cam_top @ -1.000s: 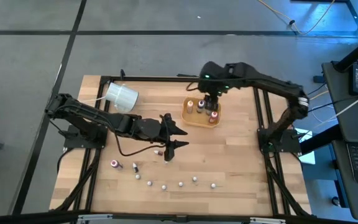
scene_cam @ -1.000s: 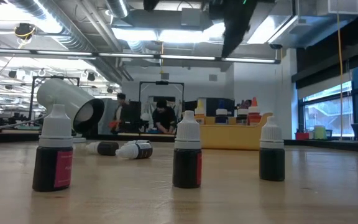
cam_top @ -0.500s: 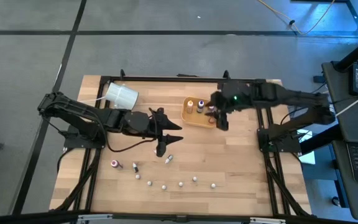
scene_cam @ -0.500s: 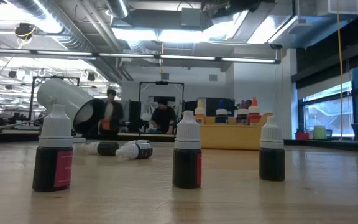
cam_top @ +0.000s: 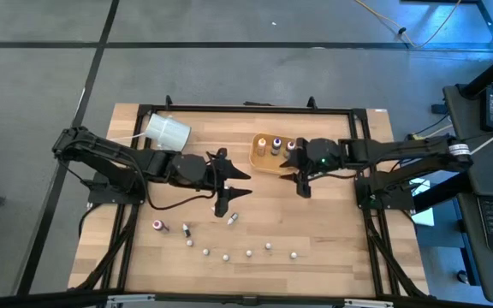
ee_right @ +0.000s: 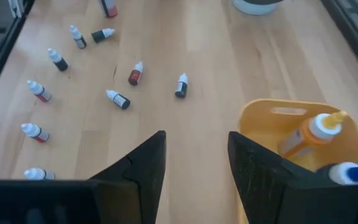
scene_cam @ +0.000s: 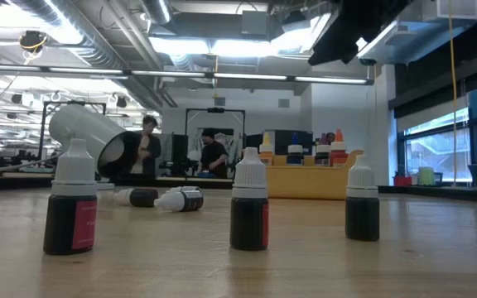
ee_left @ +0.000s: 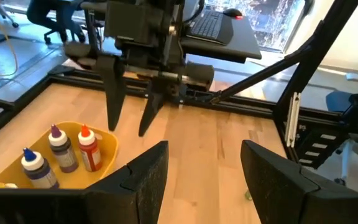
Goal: Pick & Place food coloring
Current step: Put the small violet food coloring bottle into the yellow bin
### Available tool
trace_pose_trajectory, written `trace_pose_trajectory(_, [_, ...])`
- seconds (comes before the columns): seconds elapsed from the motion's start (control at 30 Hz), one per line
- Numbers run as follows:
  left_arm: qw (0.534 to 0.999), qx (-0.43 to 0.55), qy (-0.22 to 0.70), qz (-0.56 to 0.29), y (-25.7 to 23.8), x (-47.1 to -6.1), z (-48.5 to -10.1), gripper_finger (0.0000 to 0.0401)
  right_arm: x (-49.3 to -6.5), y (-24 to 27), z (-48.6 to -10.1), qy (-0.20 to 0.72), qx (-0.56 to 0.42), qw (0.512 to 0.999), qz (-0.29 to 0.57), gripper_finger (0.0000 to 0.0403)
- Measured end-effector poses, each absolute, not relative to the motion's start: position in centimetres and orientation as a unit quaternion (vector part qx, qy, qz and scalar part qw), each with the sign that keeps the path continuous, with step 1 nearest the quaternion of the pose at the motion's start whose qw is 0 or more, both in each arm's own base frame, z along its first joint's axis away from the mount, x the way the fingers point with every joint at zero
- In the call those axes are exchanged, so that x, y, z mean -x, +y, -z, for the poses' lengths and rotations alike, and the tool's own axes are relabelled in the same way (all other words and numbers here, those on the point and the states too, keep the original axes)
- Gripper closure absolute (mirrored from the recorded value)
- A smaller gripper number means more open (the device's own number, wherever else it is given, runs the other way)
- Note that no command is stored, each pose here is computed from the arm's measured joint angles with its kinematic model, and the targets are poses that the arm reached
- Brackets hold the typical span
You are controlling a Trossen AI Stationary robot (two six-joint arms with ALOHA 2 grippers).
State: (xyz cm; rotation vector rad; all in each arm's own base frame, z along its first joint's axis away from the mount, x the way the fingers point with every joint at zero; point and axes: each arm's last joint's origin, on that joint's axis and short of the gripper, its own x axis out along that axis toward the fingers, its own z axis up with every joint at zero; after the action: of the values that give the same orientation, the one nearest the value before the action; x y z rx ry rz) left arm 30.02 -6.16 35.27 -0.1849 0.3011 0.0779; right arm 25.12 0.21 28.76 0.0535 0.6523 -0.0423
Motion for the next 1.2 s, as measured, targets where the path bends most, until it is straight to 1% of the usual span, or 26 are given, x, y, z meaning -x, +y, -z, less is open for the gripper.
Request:
trace_pose_trajectory(0.17, [0.986, 0.066, 0.15, -0.036, -6.2, -30.0, -35.3, 0.0205, -25.2, 0.2, -28.1, 0.313, -0.043, 0.948, 0.025, 0.0228])
trace_pose_trajectory(0.37, [0.984, 0.092, 0.153, -0.018, -6.5, -30.0, -35.3, 0.0205, -25.2, 0.2, -28.1, 0.312, -0.041, 0.949, 0.024, 0.0228])
trace_pose_trajectory(0.47, [0.983, 0.081, 0.162, -0.037, -6.4, -29.9, -35.0, 0.0205, -25.2, 0.2, -28.1, 0.312, -0.041, 0.949, 0.025, 0.0228])
trace_pose_trajectory(0.63, [0.959, 0.07, 0.254, -0.108, -4.9, -29.4, -33.1, 0.0205, -25.2, 0.2, -28.1, 0.312, -0.042, 0.949, 0.026, 0.0228])
trace_pose_trajectory(0.7, [0.945, 0.06, 0.296, -0.124, -4.3, -29.4, -32.0, 0.0205, -25.2, 0.2, -28.1, 0.312, -0.042, 0.949, 0.026, 0.0228])
trace_pose_trajectory(1.0, [0.894, 0.035, 0.435, -0.105, -1.4, -32.0, -26.6, 0.0205, -25.2, 0.2, -28.1, 0.313, -0.057, 0.948, 0.031, 0.0228])
trace_pose_trajectory(1.2, [0.84, 0.027, 0.533, -0.093, 0.2, -33.0, -22.4, 0.0205, -25.1, 0.2, -28.0, 0.316, -0.066, 0.946, 0.034, 0.0228])
